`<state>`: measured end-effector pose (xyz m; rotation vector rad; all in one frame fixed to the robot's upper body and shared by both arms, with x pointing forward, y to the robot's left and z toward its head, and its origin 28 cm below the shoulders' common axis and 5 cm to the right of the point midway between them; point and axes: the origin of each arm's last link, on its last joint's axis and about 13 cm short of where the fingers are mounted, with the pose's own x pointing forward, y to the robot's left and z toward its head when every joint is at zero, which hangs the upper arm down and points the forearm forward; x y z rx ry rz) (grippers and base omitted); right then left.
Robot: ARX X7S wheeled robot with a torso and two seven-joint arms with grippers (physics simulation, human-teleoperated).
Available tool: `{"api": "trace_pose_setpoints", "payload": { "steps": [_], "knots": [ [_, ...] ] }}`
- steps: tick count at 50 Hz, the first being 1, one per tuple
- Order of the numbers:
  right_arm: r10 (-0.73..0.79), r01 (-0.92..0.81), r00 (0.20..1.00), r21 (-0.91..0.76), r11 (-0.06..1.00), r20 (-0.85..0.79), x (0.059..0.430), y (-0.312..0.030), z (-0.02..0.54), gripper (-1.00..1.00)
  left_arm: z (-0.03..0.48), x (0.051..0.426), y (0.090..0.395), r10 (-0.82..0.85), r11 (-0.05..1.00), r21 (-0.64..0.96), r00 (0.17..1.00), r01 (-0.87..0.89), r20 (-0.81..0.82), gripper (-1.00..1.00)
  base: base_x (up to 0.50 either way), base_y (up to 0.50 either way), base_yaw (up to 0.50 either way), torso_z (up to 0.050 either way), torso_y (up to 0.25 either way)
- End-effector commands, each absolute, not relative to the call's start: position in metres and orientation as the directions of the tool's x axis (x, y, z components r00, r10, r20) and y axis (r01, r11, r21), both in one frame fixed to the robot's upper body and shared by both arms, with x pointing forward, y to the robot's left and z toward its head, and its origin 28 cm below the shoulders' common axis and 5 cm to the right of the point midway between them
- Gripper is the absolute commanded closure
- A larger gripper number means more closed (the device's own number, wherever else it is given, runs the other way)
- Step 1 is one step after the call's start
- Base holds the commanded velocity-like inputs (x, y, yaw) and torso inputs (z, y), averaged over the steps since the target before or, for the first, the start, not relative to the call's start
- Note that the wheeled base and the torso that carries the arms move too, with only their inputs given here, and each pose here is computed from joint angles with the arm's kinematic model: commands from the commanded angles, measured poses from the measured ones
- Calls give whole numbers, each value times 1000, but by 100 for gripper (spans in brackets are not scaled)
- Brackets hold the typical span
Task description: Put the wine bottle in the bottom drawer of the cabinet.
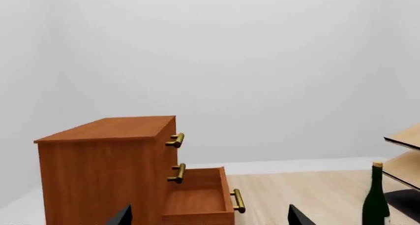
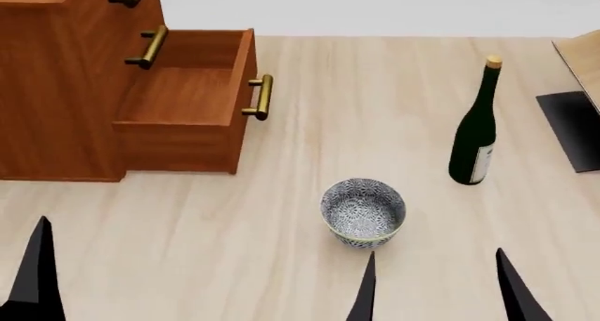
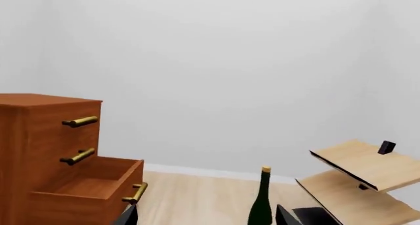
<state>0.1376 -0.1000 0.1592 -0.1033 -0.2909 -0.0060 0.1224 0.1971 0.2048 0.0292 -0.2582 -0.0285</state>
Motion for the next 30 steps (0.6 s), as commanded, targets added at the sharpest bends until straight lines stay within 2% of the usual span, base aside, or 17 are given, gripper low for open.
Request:
{"api": "trace_pose_setpoints", "payload": {
  "steps": [1, 11, 30],
  "knots": [
    [6, 22, 957, -93, 995, 289, 138, -101, 159, -100, 204, 122, 197, -32, 999, 28, 967, 26, 252, -100, 70, 78, 0, 0, 0],
    [18, 7, 956, -84, 996, 291, 139, -99, 159, -100, 205, 122, 199, -19, 1000, 24, 966, 14, 256, -100, 100, 13, 0, 0, 0],
    [5, 22, 955, -89, 996, 296, 139, -103, 161, -100, 206, 122, 198, -16, 1000, 11, 970, 13, 243, -100, 273, 28, 0, 0, 0]
  ]
}}
